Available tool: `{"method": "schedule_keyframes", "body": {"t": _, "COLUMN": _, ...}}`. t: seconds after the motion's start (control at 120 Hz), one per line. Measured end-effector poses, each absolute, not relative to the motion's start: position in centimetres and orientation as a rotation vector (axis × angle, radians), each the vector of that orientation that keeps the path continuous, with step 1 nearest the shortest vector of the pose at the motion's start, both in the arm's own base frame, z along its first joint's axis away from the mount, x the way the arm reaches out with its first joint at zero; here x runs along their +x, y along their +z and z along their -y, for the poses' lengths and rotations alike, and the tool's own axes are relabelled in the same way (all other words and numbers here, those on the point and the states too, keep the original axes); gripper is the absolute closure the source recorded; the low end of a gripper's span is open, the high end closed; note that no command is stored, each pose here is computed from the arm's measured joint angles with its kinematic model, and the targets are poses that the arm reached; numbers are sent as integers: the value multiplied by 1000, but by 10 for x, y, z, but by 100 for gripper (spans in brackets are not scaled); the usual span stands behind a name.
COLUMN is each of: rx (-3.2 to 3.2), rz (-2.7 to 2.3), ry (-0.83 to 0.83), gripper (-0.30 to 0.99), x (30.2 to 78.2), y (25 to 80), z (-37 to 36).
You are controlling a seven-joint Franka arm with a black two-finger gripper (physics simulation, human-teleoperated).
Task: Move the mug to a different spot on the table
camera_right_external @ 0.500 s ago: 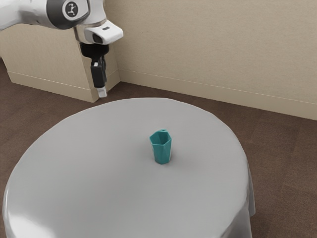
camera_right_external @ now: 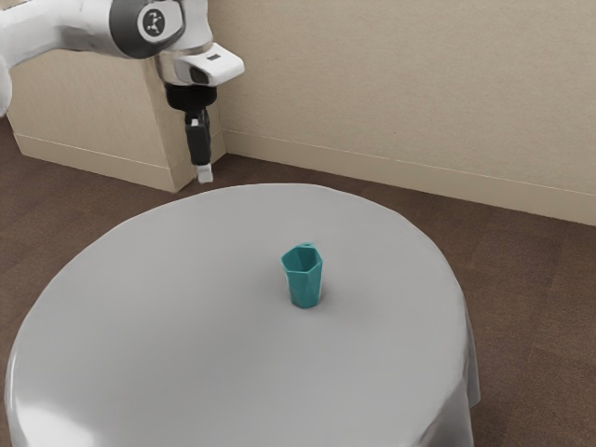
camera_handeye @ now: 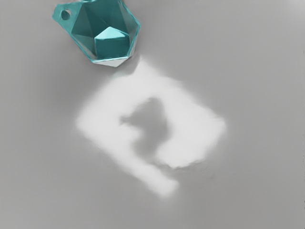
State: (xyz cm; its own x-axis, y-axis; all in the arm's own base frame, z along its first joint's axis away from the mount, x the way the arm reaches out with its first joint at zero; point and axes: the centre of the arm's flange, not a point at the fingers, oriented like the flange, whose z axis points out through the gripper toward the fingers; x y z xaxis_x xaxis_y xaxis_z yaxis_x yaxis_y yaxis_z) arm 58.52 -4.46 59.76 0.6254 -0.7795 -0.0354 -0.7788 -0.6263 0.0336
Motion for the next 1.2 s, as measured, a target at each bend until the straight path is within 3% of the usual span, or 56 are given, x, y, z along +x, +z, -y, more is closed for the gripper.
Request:
{"method": "schedule_keyframes", "body": {"t": 0.15, "rx": 2823, "rz": 1331, "ry": -76, "gripper": 0, "x": 606, "y": 585, "z": 82}}
{"method": "schedule_keyframes", "body": {"t": 0.633, "rx": 2950, "rz": 845, "ry": -85, "gripper": 0, "x": 644, "y": 547, "z": 108}}
{"method": "schedule_keyframes", "body": {"t": 1.067, "rx": 3132, "rz": 279, "ry": 84, "gripper": 0, "x": 679, "y": 508, "z": 126}}
{"method": "schedule_keyframes", "body": {"t": 1.2, "rx": 3147, "rz": 92, "ry": 62, "gripper": 0, "x": 691, "y": 476, "z": 124}}
